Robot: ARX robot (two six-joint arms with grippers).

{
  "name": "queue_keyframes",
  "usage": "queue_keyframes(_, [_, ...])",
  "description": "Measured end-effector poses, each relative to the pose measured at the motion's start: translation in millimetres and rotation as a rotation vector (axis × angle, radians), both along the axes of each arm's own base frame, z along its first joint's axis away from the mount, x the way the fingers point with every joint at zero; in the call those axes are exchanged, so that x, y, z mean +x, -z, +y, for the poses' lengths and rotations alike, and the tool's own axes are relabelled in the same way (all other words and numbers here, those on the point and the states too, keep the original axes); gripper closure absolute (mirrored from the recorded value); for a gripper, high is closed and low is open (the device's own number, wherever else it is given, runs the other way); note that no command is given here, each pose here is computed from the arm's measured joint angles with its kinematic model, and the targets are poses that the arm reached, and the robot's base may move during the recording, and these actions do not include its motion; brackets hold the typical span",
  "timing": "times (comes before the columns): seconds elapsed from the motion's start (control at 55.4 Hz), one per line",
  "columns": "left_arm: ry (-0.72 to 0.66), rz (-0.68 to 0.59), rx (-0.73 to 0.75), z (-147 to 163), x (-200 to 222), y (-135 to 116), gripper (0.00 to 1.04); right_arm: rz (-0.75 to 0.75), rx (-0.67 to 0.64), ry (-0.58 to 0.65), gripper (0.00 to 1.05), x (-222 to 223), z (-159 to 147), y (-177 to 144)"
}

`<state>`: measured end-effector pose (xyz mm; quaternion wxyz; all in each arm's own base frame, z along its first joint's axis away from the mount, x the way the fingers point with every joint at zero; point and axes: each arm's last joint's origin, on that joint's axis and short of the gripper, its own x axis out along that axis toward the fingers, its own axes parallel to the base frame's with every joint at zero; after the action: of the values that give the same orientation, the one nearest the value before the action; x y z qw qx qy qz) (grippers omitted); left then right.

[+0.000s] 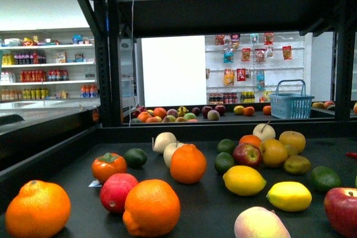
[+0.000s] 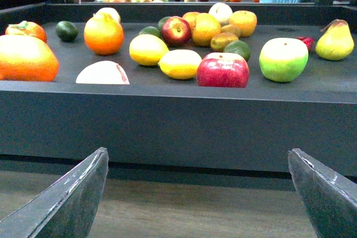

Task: Pick lemon from shelf

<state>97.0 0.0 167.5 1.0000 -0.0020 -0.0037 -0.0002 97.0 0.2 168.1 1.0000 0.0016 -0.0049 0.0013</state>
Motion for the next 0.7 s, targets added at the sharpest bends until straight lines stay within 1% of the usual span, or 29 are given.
queue_keyframes(0.704, [0.000, 0.000, 0.000, 0.0, 0.0, 0.0, 0.08, 0.000, -0.001, 0.000, 0.07, 0.0, 0.0, 0.0])
